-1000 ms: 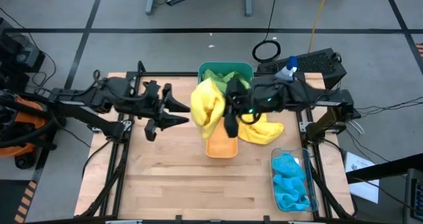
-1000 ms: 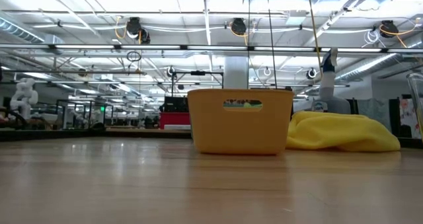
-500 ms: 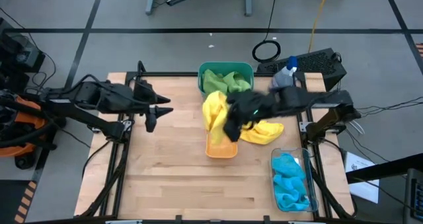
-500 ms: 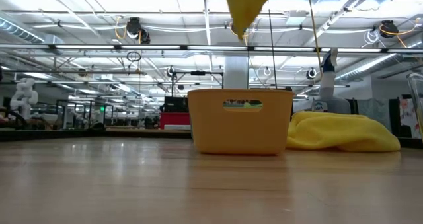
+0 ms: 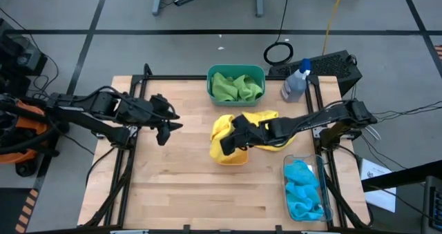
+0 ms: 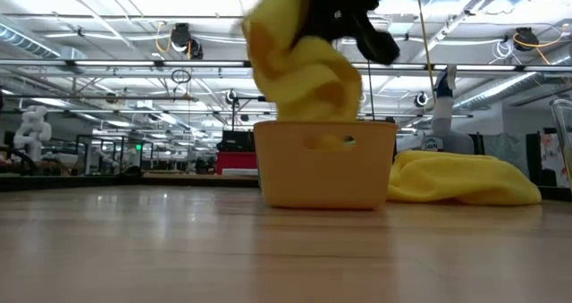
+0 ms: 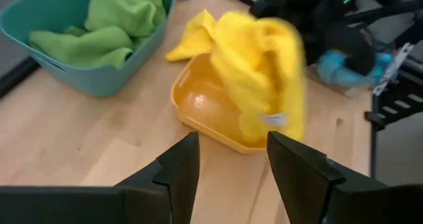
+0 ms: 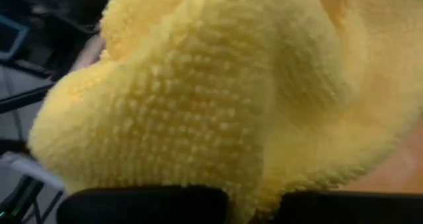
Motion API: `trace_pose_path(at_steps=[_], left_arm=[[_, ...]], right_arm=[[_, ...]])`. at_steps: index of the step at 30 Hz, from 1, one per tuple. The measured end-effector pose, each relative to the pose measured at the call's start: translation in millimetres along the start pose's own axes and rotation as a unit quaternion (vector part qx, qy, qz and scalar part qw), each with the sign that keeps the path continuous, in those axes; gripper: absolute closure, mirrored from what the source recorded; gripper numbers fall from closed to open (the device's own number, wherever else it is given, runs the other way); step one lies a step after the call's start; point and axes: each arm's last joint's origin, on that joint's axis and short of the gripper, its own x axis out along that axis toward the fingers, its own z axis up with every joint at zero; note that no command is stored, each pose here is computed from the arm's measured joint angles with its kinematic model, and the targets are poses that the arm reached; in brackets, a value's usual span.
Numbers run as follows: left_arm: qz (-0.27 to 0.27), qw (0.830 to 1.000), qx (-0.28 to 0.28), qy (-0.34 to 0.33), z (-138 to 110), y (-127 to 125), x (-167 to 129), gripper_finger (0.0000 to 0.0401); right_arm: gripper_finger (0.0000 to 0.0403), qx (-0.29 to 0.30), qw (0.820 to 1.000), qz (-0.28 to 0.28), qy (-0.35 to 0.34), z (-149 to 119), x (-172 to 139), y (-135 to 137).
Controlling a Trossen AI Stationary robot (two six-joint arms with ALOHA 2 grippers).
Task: Sort microfiber towel by color & place in baskets
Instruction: Put the left yellow microfiber towel into the yellow bin
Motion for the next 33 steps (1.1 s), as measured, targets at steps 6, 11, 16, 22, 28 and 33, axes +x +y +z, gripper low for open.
trace_pose_path(at_steps=[6, 11, 16, 22, 28, 33], left_arm=[[-0.023, 0.999, -0.004, 0.022, -5.0, -1.8, 3.9, 0.0218], [-0.036, 0.998, 0.004, 0.041, -11.6, -4.3, 7.8, 0.0218], [-0.054, 0.997, 0.001, 0.058, -16.6, -7.9, 8.8, 0.0218], [-0.062, 0.996, 0.008, 0.062, -20.1, -12.4, 7.6, 0.0218], [-0.060, 0.996, 0.003, 0.060, -21.6, -14.7, 6.5, 0.0218], [-0.042, 0.998, 0.006, 0.048, -21.6, -15.0, 7.2, 0.0218]], right_arm=[[0.0399, 0.049, 0.998, -0.042, 0.016, -18.7, 15.4, -27.2], [0.0399, 0.048, 0.996, -0.069, 0.026, -27.9, 21.9, -43.0], [0.0391, 0.063, 0.994, -0.081, 0.029, -31.0, 23.6, -48.6], [0.0319, 0.064, 0.992, -0.094, 0.054, -30.7, 23.7, -53.2], [0.0237, 0.074, 0.985, -0.076, 0.138, -33.6, 23.2, -54.4], [0.0198, 0.076, 0.980, -0.065, 0.173, -32.7, 13.8, -53.7]])
